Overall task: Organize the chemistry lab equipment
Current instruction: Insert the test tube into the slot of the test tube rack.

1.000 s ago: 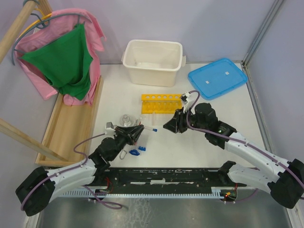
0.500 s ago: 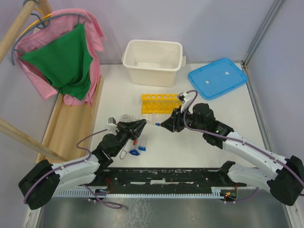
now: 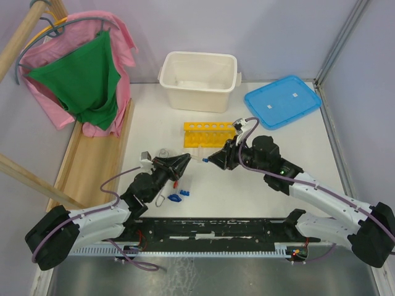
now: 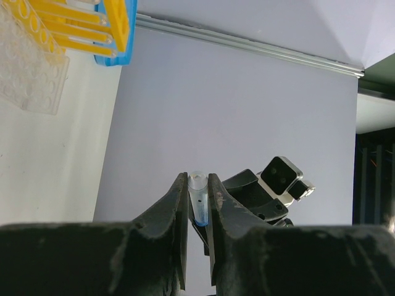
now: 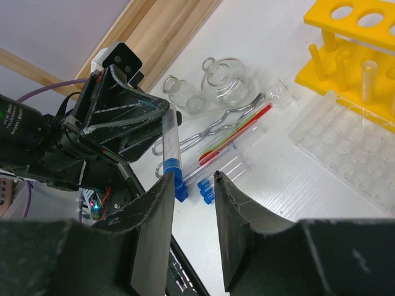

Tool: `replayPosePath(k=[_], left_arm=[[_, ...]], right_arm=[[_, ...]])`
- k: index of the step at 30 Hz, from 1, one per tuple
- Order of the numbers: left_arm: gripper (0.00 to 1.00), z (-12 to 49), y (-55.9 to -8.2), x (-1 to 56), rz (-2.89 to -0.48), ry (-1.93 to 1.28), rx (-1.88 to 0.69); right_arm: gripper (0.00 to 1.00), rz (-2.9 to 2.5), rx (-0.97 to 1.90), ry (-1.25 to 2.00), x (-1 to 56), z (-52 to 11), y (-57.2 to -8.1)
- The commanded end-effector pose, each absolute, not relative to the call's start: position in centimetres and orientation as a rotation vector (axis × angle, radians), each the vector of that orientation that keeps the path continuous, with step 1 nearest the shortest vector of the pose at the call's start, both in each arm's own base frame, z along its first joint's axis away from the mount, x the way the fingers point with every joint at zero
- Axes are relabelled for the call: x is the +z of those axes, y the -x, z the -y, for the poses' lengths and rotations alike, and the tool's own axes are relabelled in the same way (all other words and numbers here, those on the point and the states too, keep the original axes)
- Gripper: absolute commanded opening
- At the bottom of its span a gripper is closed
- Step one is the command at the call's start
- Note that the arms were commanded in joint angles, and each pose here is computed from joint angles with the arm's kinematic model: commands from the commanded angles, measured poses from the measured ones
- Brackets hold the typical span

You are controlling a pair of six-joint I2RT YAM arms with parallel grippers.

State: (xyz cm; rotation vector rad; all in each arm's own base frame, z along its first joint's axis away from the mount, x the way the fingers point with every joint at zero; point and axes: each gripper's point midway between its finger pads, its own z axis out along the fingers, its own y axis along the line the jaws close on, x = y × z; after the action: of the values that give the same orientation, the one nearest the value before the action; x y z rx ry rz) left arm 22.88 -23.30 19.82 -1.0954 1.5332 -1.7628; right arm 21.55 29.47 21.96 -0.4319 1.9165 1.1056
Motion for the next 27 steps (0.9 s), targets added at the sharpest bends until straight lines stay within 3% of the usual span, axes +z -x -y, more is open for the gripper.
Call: replayPosePath(k=[1, 27], left_arm=[[0.03, 22.7, -23.5, 22.8, -1.405, 1.106, -1.836], [0.03, 21.8, -23.5, 22.6, -1.338, 1.158, -1.864]], right_arm=[[0.40, -1.800, 1.171, 0.414, 24.4, -29.8, -21.4], [0.37, -1.639, 1.332, 0.429, 26.2, -32.0, -20.2]])
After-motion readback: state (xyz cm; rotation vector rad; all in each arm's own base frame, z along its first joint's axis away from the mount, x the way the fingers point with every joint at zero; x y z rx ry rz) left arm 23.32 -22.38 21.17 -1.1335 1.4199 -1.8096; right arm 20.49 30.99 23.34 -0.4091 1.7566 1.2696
